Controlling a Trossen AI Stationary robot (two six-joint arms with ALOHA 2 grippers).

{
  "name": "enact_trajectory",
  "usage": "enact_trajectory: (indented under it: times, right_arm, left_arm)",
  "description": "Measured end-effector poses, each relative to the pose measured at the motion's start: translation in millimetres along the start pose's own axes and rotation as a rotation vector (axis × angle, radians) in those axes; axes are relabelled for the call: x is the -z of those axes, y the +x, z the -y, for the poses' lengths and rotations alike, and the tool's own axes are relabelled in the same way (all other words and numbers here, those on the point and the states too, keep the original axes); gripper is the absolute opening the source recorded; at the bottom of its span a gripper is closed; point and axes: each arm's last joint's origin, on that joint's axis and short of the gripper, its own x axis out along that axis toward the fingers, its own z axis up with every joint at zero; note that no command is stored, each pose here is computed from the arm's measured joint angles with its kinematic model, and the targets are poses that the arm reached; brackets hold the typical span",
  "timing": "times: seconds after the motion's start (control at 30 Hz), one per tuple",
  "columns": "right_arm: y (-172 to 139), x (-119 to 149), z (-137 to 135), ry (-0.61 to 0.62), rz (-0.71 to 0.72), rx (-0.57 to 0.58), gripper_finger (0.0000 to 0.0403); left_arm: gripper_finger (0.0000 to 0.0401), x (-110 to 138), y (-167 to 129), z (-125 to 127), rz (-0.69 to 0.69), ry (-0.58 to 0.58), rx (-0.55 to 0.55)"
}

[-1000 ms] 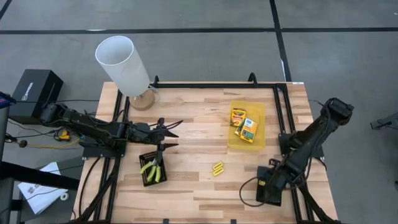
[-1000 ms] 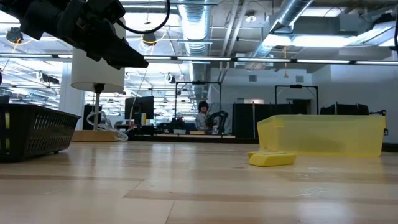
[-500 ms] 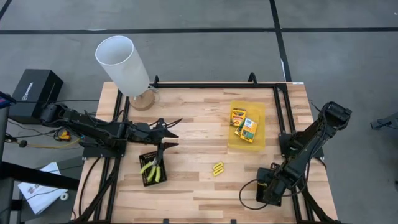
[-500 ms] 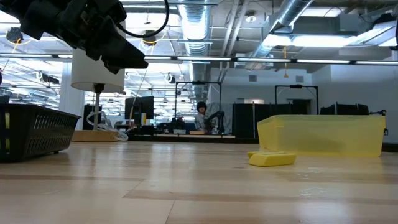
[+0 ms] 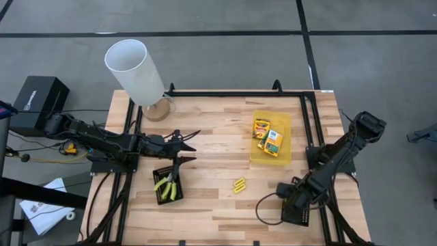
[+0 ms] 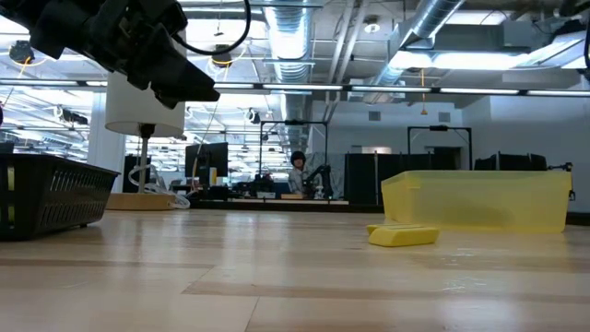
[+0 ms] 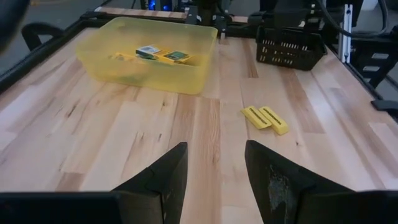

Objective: Pick & Place School Supplies
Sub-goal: Put the eraser into the right black bin, then adjust the right black bin

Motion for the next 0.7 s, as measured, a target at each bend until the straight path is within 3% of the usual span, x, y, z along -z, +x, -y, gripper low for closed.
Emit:
enact_trajectory:
  times: [0.13,0.33,0.47,0.7]
  right_arm:
    - [-1,-13,-2,-0.115,0.131,-0.008,0.0178]
    - [-6,-37,-17,-0.319,0.366,-0.132,0.0168]
    - [-8,-44,-17,-0.303,0.385,-0.159,0.016]
    - [-7,-35,-21,-0.119,0.207,-0.284,0.0154]
  left_arm:
    - [0.0155,-1,0,0,0.013,0.028,0.001]
    - [0.0154,-7,-1,3,0.071,0.027,0.016]
    - [0.0147,-13,-2,7,0.136,0.005,0.042]
    - [0.0133,-23,-5,12,0.239,-0.116,0.083]
